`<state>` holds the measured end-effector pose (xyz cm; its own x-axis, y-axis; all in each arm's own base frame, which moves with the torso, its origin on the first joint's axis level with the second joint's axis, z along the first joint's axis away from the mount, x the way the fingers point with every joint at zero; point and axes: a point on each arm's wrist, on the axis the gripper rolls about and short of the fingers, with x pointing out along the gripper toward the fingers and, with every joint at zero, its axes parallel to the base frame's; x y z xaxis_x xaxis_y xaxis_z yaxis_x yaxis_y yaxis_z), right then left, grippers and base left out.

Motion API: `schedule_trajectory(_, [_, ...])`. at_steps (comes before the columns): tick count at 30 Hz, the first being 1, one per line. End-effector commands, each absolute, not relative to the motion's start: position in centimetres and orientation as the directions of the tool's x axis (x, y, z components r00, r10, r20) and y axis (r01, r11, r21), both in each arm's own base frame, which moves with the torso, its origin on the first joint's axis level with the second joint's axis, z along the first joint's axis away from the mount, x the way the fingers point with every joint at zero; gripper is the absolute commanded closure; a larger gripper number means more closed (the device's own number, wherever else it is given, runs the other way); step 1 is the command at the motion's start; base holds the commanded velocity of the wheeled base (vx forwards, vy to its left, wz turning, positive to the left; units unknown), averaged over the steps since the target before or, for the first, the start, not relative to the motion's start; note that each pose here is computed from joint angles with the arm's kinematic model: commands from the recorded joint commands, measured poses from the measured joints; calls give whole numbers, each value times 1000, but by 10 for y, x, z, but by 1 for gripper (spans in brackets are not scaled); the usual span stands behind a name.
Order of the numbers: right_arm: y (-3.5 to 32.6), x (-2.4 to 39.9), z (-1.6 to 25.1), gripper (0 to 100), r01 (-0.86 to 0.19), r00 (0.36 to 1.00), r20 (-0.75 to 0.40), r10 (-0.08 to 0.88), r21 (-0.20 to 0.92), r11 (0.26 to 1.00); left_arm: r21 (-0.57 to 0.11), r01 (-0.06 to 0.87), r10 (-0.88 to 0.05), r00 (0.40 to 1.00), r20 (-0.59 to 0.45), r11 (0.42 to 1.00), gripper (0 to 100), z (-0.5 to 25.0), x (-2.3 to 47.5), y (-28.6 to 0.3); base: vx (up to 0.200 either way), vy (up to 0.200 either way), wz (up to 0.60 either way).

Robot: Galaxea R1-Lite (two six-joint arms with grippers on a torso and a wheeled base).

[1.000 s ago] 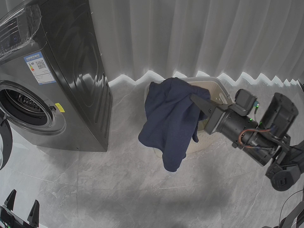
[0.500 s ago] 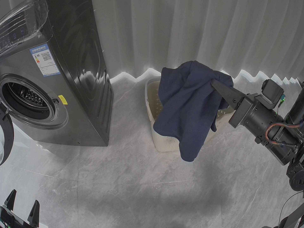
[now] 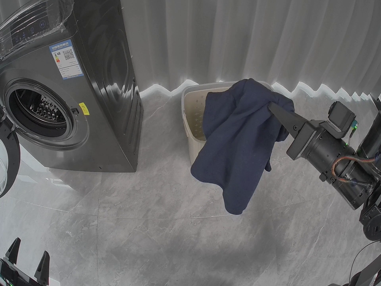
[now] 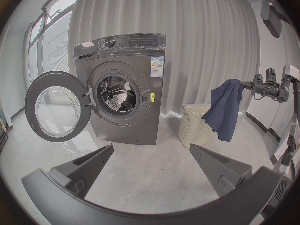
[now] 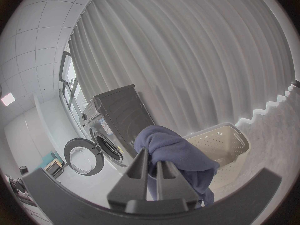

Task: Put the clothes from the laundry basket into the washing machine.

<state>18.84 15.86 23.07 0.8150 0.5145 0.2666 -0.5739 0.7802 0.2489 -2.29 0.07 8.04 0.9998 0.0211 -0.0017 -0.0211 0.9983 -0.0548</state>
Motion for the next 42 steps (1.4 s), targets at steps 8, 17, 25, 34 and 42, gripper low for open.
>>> schedule_trajectory(8, [160,187,231,100,-581,810,268,521,250,775,-57,-22,21,1000,-8,998,0,76,-22,1,0,200,0])
schedule_trajectory(17, [160,187,232,100,-581,810,274,519,254,773,-57,-22,21,1000,-8,998,0,76,-22,1,0,200,0])
schedule_trajectory(25, [161,189,229,100,-581,810,268,521,254,773,-58,-22,21,1000,-8,998,0,76,-22,1,0,200,0])
schedule_trajectory(34, [162,191,229,100,-580,811,268,520,256,773,-57,-22,21,1000,-8,998,0,76,-22,1,0,200,0])
schedule_trajectory(42, [162,190,225,100,-580,813,254,525,256,774,-58,-22,21,1000,-9,998,0,76,-22,1,0,200,0])
